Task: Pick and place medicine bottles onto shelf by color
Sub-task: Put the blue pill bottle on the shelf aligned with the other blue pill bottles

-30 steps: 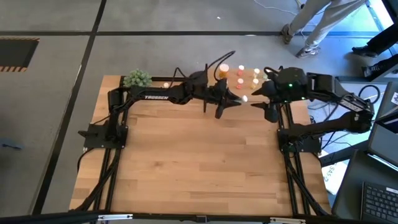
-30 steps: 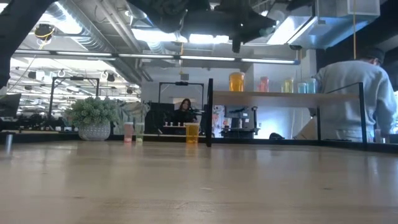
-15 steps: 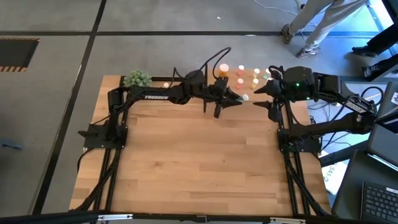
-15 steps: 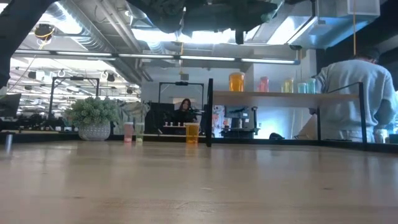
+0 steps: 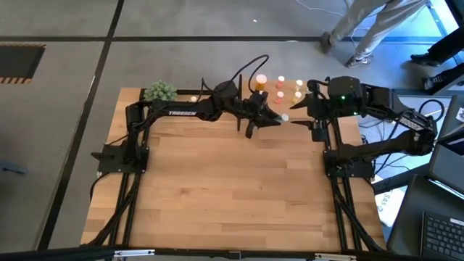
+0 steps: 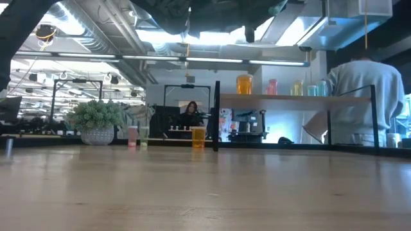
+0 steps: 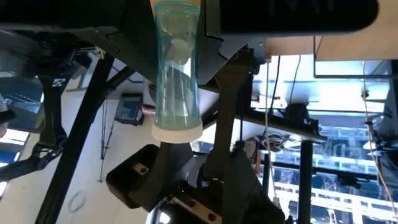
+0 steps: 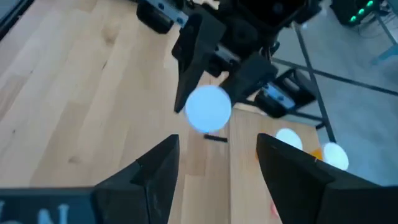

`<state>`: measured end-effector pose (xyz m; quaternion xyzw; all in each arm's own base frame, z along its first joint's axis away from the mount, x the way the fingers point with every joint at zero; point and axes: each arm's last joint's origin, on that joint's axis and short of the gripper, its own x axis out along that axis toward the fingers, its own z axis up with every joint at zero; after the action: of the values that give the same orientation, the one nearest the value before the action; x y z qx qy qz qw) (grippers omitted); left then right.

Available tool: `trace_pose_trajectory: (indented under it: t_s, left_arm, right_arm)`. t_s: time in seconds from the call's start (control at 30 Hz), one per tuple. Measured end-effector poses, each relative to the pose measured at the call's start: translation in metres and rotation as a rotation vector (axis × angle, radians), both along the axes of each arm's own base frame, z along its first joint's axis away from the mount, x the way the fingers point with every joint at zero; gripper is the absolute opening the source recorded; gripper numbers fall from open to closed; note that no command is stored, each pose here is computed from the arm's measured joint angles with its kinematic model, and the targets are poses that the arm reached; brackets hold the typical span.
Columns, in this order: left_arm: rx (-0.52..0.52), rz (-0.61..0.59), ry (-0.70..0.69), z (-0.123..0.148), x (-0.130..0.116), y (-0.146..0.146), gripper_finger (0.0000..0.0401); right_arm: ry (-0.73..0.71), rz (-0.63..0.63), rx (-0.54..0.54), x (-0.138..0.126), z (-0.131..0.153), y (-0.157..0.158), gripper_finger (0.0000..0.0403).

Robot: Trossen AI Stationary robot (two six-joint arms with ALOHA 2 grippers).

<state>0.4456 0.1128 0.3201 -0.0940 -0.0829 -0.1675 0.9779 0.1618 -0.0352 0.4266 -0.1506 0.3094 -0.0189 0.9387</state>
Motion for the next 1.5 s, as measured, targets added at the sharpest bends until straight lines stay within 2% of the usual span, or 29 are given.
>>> trace_pose_trajectory:
  t_s: [0.37, 0.87, 1.2, 1.5]
  left_arm:
    - [-0.011, -0.006, 0.006, 0.000, -0.001, 0.002, 0.0067]
    - [-0.013, 0.001, 0.009, 0.000, -0.003, 0.009, 0.0067]
    - [-0.014, 0.004, 0.010, 0.000, -0.003, 0.011, 0.0067]
    - [-0.014, 0.005, 0.010, 0.000, -0.003, 0.011, 0.0067]
  right_arm:
    - [0.055, 0.030, -0.026, 0.027, -0.011, -0.006, 0.0217]
    - [0.025, 0.029, -0.034, 0.028, -0.008, -0.006, 0.0216]
    - [0.021, 0.029, -0.035, 0.028, -0.008, -0.006, 0.0161]
    - [0.004, 0.030, -0.038, 0.029, -0.006, -0.007, 0.0151]
